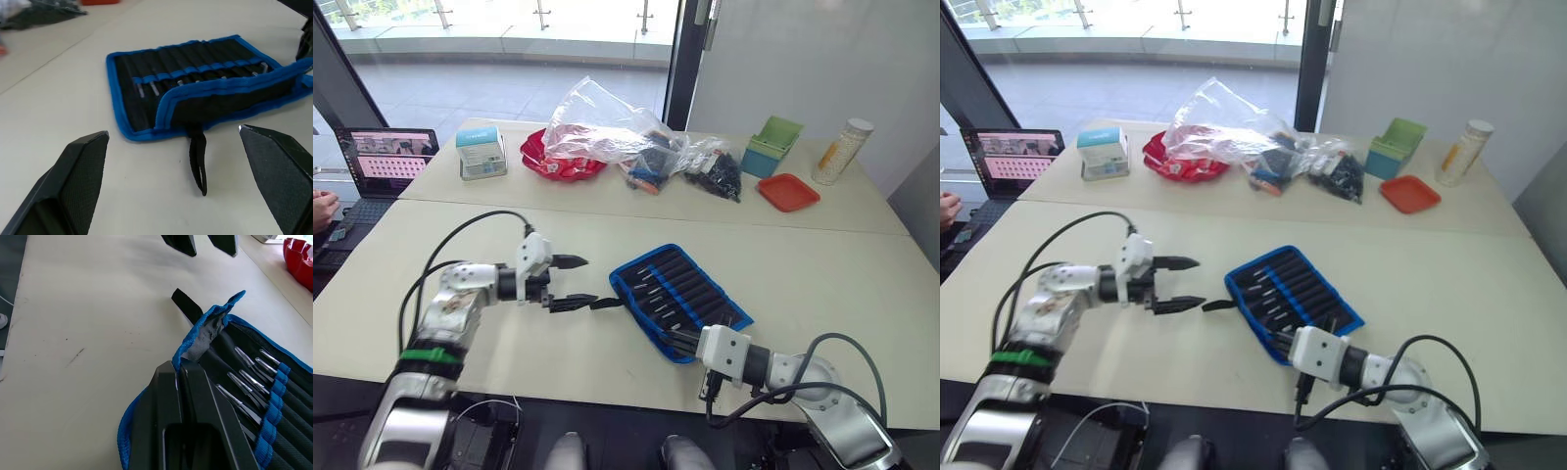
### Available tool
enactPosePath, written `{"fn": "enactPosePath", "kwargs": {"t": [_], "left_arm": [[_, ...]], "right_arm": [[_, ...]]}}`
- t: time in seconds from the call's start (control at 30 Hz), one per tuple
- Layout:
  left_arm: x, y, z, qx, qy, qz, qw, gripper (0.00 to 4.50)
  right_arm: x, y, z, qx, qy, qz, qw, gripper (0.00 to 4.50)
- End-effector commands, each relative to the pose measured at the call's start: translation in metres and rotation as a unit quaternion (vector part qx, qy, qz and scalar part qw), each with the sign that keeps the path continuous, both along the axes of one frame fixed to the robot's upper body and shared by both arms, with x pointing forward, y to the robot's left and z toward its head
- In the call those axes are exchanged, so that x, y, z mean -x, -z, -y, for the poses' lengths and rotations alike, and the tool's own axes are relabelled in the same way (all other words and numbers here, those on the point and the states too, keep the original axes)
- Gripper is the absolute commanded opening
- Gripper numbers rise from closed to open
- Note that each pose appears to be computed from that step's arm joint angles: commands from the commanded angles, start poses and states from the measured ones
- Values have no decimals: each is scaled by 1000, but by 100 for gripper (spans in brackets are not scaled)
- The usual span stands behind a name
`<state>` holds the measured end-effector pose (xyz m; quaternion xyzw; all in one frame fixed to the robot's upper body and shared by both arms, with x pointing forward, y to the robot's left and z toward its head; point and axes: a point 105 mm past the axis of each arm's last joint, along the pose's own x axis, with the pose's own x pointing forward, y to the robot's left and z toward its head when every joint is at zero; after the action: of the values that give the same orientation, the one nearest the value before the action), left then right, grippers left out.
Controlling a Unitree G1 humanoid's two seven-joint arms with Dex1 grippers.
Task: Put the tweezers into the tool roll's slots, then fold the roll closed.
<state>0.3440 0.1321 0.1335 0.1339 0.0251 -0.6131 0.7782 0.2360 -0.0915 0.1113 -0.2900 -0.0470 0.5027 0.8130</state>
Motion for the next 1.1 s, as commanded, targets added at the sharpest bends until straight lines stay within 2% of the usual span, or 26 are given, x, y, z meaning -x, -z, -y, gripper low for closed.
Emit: {"fn": "enactPosePath", "kwargs": {"t": [0.03, 0.27, 0.43, 0.73, 0.9, 1.1], "left_arm": [[-4, 1, 15, -2, 56, -3, 998, 450], [-13, 13, 38, -24, 104, -14, 994, 450], [-13, 15, 33, -26, 115, -28, 993, 306], [-11, 16, 21, -34, 115, -31, 992, 5], [-7, 17, 12, -34, 109, -29, 993, 2], [27, 14, -1, -45, 131, -31, 990, 2]], "right_arm": [[2, -13, 0, -11, 4, 27, 1000, 3], [1, -10, 3, -12, 43, 32, 999, 3], [5, -11, 2, -17, 54, 32, 998, 0], [5, -9, 6, -19, 64, 28, 997, 0], [1, -9, 9, -16, 74, 30, 997, 0], [-1, -8, 14, 38, 60, 59, 996, 0]]}}
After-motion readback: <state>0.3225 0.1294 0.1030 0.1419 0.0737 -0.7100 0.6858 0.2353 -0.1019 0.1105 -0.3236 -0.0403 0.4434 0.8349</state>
